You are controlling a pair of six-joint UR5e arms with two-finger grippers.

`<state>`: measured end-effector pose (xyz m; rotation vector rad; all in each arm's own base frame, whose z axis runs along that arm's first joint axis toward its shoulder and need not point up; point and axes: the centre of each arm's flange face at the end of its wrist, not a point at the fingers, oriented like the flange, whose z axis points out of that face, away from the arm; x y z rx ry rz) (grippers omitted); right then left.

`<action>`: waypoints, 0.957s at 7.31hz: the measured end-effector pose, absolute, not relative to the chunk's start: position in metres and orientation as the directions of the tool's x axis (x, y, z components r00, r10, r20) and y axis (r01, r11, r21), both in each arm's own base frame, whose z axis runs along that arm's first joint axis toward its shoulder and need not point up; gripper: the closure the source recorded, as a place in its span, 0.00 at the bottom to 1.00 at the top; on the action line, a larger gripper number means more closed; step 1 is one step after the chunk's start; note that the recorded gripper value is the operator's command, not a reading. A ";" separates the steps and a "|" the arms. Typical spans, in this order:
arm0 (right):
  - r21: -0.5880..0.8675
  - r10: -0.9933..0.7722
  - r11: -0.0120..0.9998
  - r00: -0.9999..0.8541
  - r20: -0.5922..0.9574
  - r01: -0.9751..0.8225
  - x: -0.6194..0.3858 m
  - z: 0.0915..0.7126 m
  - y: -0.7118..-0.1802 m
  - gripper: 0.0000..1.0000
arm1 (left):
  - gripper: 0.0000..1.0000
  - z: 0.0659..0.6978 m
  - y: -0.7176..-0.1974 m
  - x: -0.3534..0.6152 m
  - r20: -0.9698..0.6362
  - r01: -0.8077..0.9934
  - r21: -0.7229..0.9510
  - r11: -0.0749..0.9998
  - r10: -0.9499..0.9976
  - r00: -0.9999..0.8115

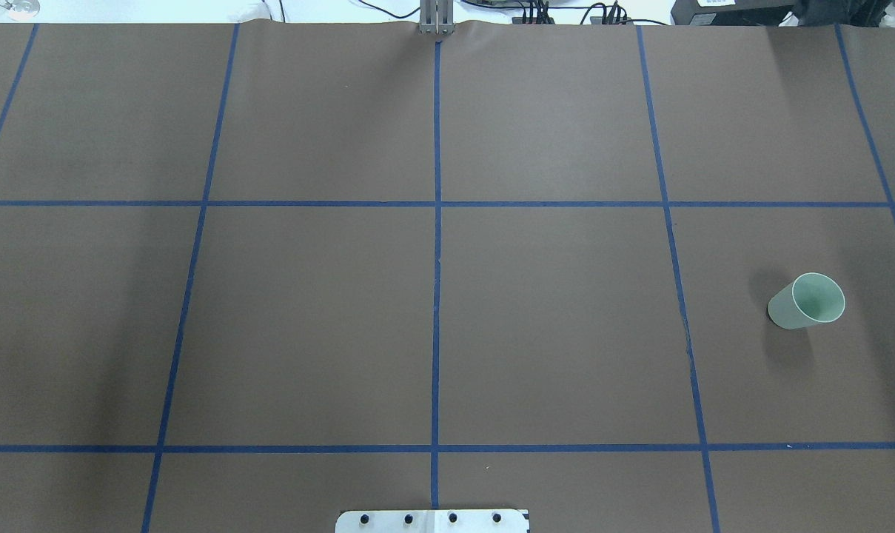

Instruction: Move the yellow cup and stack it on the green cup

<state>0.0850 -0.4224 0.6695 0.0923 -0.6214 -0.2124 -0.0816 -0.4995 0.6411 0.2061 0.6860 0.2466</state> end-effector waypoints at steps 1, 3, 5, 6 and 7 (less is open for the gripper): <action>0.150 -0.225 0.974 0.790 0.570 0.169 0.085 0.670 -0.422 0.00 | 0.00 0.626 -0.506 -0.083 -0.586 -0.155 0.303 0.940 0.312 0.748; 0.153 -0.226 0.974 0.787 0.575 0.168 0.084 0.669 -0.421 0.00 | 0.00 0.598 -0.513 -0.089 -0.507 -0.157 0.420 0.894 0.374 0.776; 0.154 -0.226 0.974 0.786 0.575 0.168 0.084 0.669 -0.420 0.00 | 0.00 0.585 -0.519 -0.095 -0.452 -0.105 0.475 0.874 0.345 0.823; 0.154 -0.226 0.974 0.787 0.574 0.167 0.084 0.669 -0.420 0.00 | 0.00 0.581 -0.518 -0.096 -0.456 -0.072 0.480 0.874 0.319 0.831; 0.154 -0.226 0.974 0.787 0.574 0.167 0.084 0.669 -0.421 0.00 | 0.00 0.576 -0.519 -0.096 -0.456 -0.051 0.494 0.868 0.309 0.835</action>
